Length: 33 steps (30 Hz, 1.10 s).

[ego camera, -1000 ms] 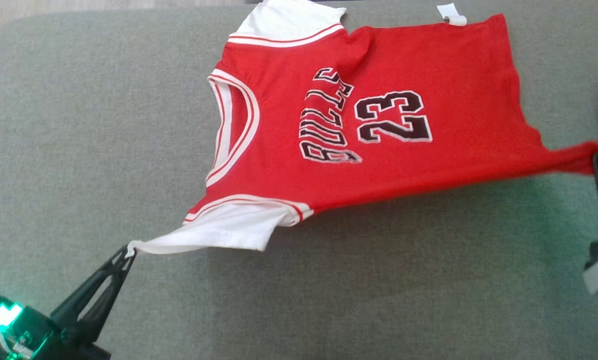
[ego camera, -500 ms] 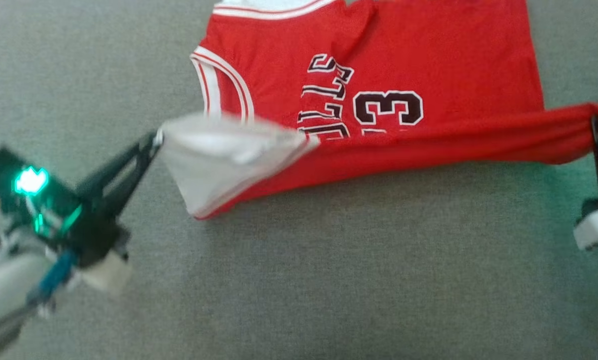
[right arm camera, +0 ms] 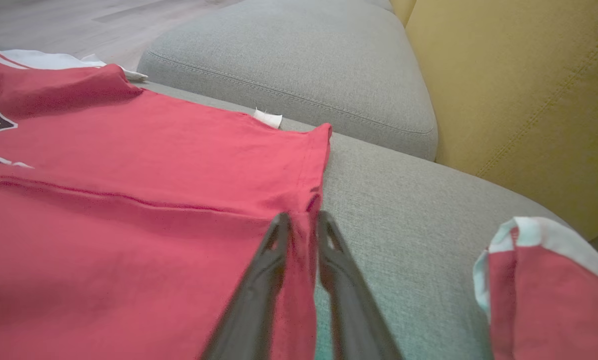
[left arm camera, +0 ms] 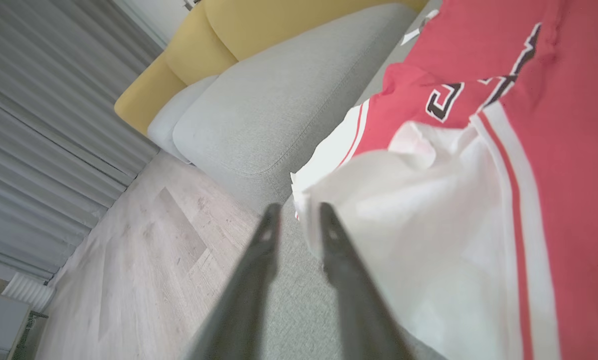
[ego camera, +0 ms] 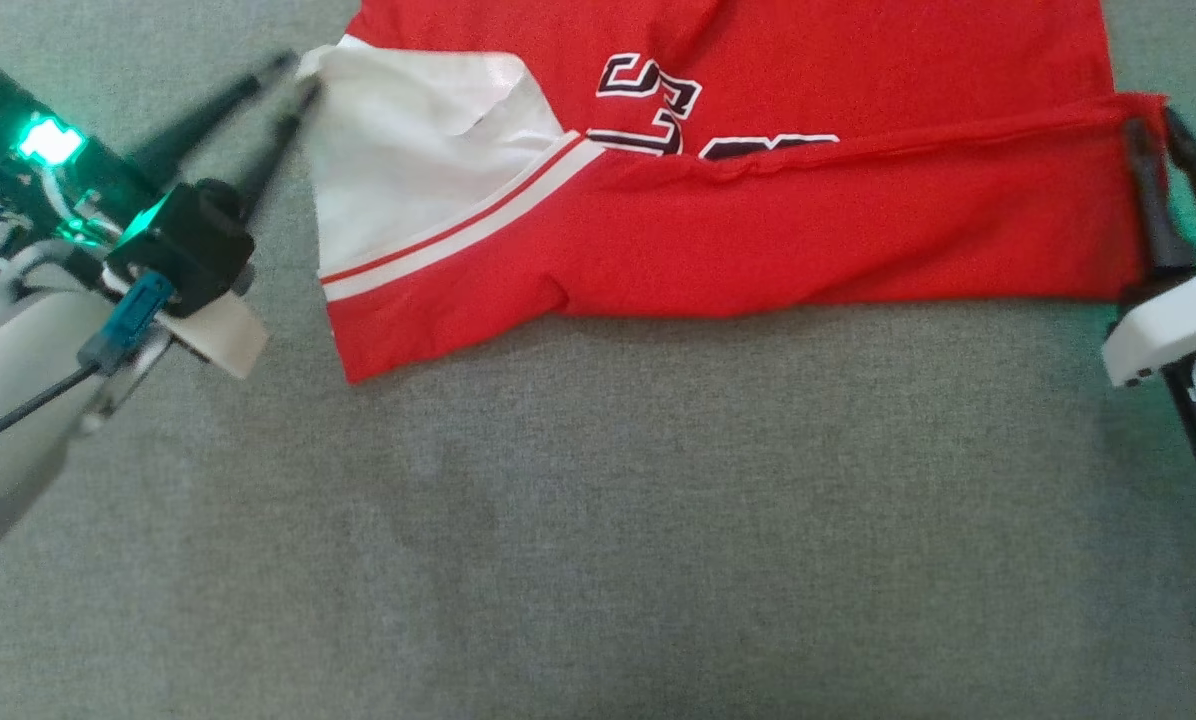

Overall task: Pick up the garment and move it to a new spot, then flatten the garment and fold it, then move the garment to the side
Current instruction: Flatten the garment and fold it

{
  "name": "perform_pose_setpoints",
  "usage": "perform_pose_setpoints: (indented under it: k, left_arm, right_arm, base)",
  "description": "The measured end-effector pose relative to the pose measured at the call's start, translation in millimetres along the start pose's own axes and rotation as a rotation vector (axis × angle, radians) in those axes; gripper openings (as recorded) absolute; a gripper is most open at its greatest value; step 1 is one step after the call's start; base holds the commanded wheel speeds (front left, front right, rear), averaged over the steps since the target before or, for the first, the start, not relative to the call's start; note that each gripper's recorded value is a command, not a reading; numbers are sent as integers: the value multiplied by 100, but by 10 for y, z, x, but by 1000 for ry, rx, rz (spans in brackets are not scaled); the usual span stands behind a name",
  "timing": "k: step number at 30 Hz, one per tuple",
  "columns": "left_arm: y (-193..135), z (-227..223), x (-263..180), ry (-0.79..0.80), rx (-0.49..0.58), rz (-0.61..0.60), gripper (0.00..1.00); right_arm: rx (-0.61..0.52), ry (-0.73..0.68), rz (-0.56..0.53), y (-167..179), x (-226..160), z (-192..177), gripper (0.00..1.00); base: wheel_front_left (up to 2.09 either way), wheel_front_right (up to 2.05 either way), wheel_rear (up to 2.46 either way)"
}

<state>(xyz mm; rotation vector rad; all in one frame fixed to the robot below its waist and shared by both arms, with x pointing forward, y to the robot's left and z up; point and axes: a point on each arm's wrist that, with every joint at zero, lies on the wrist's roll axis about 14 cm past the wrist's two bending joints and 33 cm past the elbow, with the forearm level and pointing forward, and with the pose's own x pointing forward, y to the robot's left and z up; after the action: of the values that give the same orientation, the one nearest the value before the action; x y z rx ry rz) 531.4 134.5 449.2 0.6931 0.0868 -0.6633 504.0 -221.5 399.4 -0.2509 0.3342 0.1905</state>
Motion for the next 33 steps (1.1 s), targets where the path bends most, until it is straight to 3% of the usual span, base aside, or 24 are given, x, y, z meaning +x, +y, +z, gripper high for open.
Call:
perform_pose_setpoints:
  k: [3, 6, 9, 14, 18, 26, 29, 30, 33]
  left_arm:
    - [1, 25, 2, -10, -93, 58, 100]
    - [-94, 26, -105, -10, -274, 139, 100]
    - [-436, -5, -287, 21, -474, 163, 100]
    - [-963, -110, -592, 118, -701, 175, 100]
    - [-1151, -234, -679, 189, -811, 194, 100]
    - [-1420, -404, -677, 292, -844, 112, 100]
    - [-1412, -427, -672, 294, -841, 111, 48]
    - [-1395, -432, -673, 290, -826, 112, 40]
    - [-1360, -425, -681, 272, -776, 107, 0]
  right_arm:
    - [13, -20, 4, 37, 5, 28, 100]
    - [21, -60, -8, 8, -42, 112, 100]
    - [53, -99, -29, -8, -133, 185, 100]
    - [115, -102, -54, 35, -358, 90, 100]
    - [145, -93, -68, 65, -492, 24, 100]
    - [149, -96, -88, 6, -547, 27, 100]
    - [148, -94, -82, 21, -534, 36, 100]
    - [148, -92, -78, 36, -527, 36, 100]
    - [148, -92, -69, 66, -504, 40, 100]
  base:
    - [0, 0, 0]
    - [0, 0, 0]
    - [0, 0, 0]
    - [0, 0, 0]
    - [0, 0, 0]
    - [0, 0, 0]
    - [0, 0, 0]
    - [0, 0, 0]
    - [0, 0, 0]
